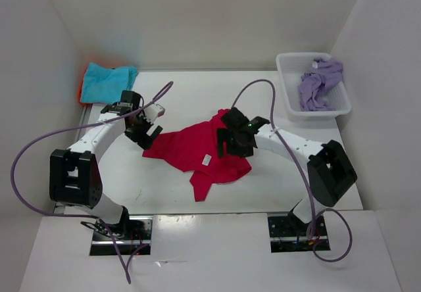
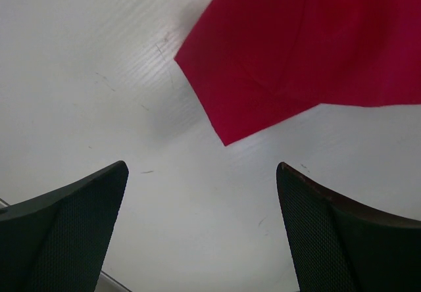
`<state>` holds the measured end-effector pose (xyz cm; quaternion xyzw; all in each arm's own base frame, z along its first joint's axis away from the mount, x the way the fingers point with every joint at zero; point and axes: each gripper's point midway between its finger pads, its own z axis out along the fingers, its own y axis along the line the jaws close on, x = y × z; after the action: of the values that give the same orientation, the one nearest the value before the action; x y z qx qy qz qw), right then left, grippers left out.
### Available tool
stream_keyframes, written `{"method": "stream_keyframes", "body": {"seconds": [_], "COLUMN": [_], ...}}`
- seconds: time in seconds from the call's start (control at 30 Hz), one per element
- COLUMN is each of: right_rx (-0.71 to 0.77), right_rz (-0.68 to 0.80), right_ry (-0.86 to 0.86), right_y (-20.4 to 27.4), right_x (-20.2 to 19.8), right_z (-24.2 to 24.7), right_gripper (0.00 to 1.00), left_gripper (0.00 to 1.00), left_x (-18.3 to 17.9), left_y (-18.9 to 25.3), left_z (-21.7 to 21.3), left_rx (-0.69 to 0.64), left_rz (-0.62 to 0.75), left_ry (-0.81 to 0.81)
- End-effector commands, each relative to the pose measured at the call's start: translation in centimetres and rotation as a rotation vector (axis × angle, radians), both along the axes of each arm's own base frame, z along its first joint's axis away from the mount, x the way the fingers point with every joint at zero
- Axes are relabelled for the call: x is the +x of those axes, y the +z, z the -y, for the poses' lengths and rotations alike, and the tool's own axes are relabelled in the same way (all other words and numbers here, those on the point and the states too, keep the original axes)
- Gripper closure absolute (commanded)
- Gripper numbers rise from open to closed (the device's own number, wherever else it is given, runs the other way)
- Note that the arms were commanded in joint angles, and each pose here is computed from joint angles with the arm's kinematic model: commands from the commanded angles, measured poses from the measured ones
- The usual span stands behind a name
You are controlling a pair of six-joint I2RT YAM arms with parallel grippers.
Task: Fold and stack the t-shirts
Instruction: Flatten out the tshirt
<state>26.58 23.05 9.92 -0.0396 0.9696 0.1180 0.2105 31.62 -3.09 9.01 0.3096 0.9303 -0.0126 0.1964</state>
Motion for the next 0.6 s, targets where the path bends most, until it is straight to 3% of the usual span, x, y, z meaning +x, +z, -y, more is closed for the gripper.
{"method": "stream_keyframes", "body": {"seconds": [0.0,0.1,0.17,0.23,0.4,0.47,0.57], "right_rx": [0.001,-0.027,-0.037,-0.072,0.012,0.105,0.227], "right_rz": [-0.061,-0.109,-0.126,-0.111,0.187,0.324,0.446], "right_ry": [-0.152,-0.169,-0.154,-0.147,-0.064,-0.001,0.233], "right_y": [-3.5,-6.3,-7.0,-6.7,5.6,12.9,19.9], "right_x": [-0.3,-0.5,-0.3,0.6,6.7,7.4,6.2], "right_z": [0.2,0.1,-0.2,-0.1,-2.7,-4.0,-6.2], "right_gripper": [0.13,0.15,0.53,1.00,1.00,1.00,1.00], "left_gripper": [0.00,0.00,0.00,0.00,0.00,0.00,0.00], "left_x": [2.3,2.5,2.5,2.3,2.1,2.4,2.4], "left_y": [0.0,0.5,0.9,0.9,2.4,3.5,4.6], "left_z": [-0.8,-0.2,0.0,-0.1,-1.1,-1.4,-1.7], "left_rx": [0.031,-0.003,-0.013,-0.013,0.000,-0.003,-0.005], "left_rz": [0.074,0.086,0.096,0.096,0.139,0.171,0.197], "left_ry": [0.049,0.058,0.054,0.054,0.082,0.093,0.102]}}
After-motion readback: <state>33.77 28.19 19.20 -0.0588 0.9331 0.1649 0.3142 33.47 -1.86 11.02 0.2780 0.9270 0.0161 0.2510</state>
